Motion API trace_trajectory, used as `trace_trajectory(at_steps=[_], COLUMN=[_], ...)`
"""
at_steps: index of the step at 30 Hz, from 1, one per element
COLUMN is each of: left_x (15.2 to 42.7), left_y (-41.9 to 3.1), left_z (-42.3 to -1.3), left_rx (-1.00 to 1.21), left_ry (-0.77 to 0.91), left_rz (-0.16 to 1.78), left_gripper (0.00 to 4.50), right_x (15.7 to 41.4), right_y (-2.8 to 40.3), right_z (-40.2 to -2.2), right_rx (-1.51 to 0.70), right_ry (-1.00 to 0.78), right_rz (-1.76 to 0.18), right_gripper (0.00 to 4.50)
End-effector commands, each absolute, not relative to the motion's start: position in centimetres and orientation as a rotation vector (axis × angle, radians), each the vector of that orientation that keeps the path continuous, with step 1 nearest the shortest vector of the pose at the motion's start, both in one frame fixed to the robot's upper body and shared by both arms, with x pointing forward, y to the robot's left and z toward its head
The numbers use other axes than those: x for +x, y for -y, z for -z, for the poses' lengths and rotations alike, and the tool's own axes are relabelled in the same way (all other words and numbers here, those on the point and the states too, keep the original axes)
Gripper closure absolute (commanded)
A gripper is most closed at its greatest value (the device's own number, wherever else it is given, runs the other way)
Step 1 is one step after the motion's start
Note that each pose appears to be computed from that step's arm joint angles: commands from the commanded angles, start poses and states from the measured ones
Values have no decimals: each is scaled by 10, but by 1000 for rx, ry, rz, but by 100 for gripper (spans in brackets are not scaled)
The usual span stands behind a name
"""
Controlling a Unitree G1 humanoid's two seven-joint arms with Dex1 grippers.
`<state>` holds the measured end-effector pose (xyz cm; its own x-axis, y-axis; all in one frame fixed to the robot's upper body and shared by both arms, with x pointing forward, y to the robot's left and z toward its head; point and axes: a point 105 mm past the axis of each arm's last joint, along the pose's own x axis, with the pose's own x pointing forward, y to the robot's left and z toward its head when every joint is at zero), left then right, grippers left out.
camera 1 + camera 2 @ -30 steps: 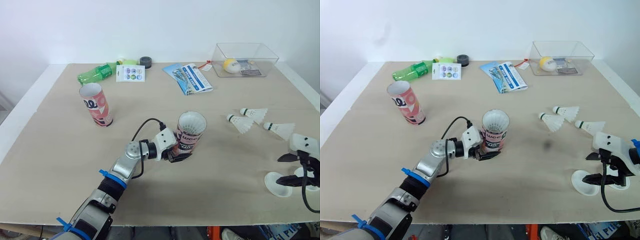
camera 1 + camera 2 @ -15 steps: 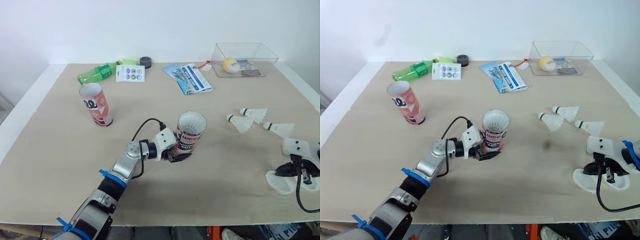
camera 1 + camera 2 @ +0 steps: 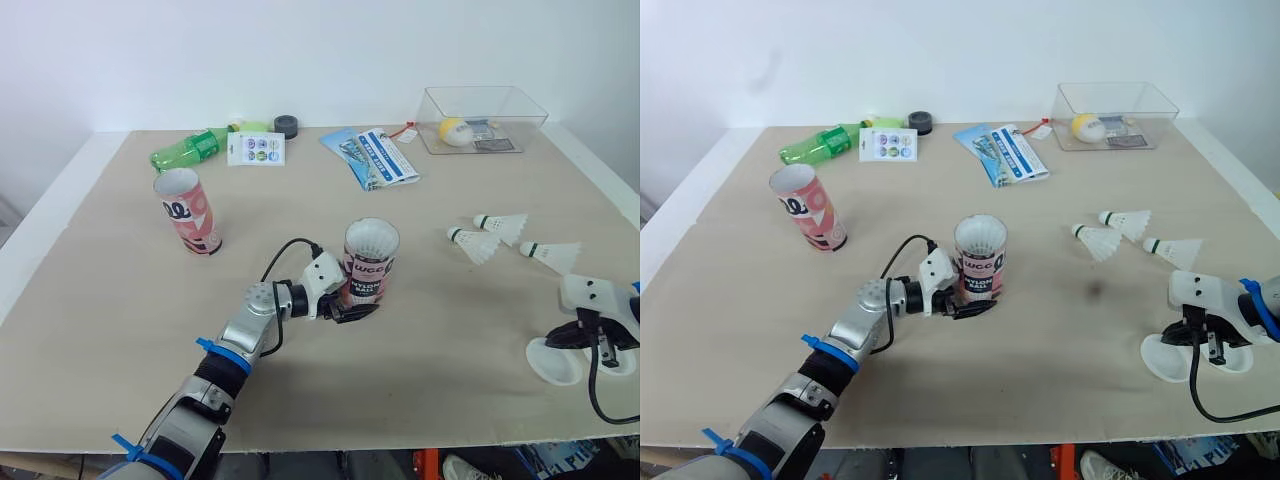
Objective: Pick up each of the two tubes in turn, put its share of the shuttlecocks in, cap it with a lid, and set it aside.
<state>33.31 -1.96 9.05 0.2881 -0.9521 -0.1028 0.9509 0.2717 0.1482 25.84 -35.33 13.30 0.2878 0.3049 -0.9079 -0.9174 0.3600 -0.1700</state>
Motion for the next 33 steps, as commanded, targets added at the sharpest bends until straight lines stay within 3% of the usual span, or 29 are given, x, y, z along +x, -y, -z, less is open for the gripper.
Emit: trace_trajectory(at_steps=[1,13,25,33], left_x=[331,326,330,334], left_y=[13,15,17,13], left_z=[-70,-68,-60,-61], left_rx=[220,248,269,258], left_ry=[-78,-75,-102,-108], left_rz=[1291,1316,1320,1303], left_gripper=[79,79,79,79], right_x=[267,290,329,324], right_y=[339,271,159,122], right_z=[-155,-225,-320,-325], right_rx=[-866,-1012,-1253,-1357], right_ry=[-802,-496,-81,-30], right_rz=[-970,-1127,-1374,-1545], right_gripper=[446,446,446,446])
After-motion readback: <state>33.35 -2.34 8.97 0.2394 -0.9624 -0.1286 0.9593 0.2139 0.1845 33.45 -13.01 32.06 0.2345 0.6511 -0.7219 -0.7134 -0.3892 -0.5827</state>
